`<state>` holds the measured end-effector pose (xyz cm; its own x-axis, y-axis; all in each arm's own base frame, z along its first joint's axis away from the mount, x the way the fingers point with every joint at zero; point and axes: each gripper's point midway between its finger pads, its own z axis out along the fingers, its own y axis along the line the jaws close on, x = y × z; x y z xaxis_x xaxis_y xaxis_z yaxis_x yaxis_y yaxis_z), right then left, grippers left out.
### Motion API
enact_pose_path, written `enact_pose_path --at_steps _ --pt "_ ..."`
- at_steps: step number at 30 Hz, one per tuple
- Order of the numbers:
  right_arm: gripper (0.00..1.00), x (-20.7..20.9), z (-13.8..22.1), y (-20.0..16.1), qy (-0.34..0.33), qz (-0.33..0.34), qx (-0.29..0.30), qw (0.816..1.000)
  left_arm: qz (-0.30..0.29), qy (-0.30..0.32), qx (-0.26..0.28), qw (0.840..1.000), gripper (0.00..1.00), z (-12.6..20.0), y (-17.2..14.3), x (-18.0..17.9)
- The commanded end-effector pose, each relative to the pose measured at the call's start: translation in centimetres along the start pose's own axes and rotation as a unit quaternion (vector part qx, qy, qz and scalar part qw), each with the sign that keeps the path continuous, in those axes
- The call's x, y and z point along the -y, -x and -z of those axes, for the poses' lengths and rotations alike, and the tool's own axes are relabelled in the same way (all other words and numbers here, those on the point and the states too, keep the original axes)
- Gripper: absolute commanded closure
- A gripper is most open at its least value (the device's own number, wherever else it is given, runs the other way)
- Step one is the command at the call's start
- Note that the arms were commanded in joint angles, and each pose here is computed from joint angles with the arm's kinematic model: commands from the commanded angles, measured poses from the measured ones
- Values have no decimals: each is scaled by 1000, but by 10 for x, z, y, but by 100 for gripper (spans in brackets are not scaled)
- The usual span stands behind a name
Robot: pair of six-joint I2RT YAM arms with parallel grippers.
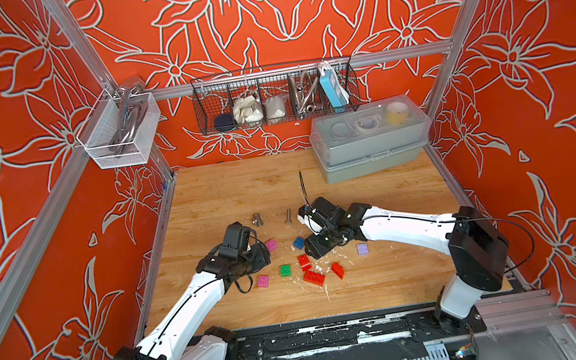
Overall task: Assemble the number 1 with lego
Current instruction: Pick up the lego brick from the center of the board.
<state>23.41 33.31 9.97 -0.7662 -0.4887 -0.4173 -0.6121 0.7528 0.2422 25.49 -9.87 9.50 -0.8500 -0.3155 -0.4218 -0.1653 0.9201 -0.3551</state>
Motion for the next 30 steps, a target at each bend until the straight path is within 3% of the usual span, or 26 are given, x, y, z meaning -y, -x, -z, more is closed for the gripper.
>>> enact_pose_path --at_steps 1,6,13,18,21,26,30 --pt "33 -6 2 0 1 37 -6 999 -6 3 -7 1000 36 1 -2 1" --pt "35 -7 0 -3 1 52 -17 998 -5 3 -18 1000 38 -3 -5 1" --pt "37 -24 -2 -26 20 141 -48 989 -7 1 -19 1000 39 -3 -6 1" --pt "37 -22 -5 -10 3 122 -34 992 -2 -13 -22 1000 39 -5 -6 7" --pt "35 -27 -9 -10 13 130 -57 990 -2 -18 -26 1000 40 -5 -8 8" --pt "30 -28 -7 -32 30 179 -81 980 -14 -16 -27 999 40 -3 -7 8" --pt "32 -23 -10 -49 31 194 -104 975 -14 -14 -29 999 40 -5 -7 8"
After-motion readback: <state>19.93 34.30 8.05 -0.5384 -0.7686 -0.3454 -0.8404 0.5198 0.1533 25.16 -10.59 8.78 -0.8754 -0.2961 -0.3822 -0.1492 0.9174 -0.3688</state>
